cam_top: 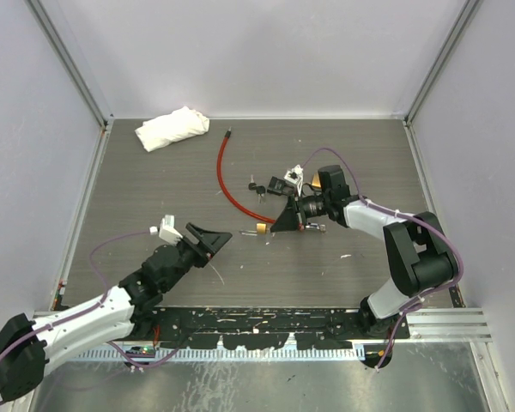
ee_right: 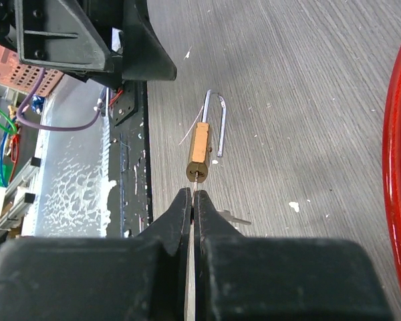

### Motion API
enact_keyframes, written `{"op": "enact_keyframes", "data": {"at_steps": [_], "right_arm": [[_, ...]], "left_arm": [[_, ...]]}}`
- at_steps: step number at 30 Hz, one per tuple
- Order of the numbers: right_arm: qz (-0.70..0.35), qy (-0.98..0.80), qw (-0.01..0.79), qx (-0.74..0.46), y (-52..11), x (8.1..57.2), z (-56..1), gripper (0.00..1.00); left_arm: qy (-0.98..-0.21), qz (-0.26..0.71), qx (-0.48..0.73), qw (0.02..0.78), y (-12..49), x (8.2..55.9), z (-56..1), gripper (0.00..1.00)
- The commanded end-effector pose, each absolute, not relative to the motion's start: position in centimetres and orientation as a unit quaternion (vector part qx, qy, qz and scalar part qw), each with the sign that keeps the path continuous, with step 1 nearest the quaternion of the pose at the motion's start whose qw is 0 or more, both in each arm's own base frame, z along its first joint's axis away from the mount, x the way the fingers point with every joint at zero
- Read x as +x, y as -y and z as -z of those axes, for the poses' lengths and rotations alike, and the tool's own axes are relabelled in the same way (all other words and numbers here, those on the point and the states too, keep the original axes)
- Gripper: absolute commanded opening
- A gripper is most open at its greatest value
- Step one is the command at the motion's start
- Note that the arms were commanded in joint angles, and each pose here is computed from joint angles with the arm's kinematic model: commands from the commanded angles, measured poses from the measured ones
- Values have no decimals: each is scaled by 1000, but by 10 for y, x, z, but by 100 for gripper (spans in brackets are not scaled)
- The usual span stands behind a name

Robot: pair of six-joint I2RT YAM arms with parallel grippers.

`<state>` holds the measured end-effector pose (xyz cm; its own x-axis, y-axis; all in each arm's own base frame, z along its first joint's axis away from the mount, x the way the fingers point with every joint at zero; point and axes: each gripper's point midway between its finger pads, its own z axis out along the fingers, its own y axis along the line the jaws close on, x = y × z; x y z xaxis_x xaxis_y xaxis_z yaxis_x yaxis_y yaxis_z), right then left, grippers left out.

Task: Lock with the key
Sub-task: Lock the lock.

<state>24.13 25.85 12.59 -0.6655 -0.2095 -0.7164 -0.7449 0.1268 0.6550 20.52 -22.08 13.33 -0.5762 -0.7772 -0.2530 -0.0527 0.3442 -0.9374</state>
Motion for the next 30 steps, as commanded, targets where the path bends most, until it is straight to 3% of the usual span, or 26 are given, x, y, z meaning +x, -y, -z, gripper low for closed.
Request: {"op": "enact_keyframes", "data": {"at_steps": [1, 5, 10, 15, 20, 30], "right_arm": [[-577, -669, 273, -381, -260, 241, -162, 1], [-568, -657, 285, -406, -258, 238, -170, 1], [-570, -637, 287, -432, -256, 229, -181, 1], [-566, -618, 285, -464, -252, 219, -193, 1], [-577, -600, 282, -476, -250, 211, -201, 1], [-583, -596, 278, -477, -251, 207, -200, 1]], "left_arm": [[-686, 492, -88, 528, 227, 213, -195, 75], [-647, 402, 154, 629, 231, 199, -188, 80], [-597, 381, 272, 651, 242, 187, -191, 99], [-557, 409, 293, 661, 240, 195, -197, 98], [-515, 465, 369, 618, 260, 186, -198, 98], [-509, 466, 379, 616, 274, 203, -197, 90]]}}
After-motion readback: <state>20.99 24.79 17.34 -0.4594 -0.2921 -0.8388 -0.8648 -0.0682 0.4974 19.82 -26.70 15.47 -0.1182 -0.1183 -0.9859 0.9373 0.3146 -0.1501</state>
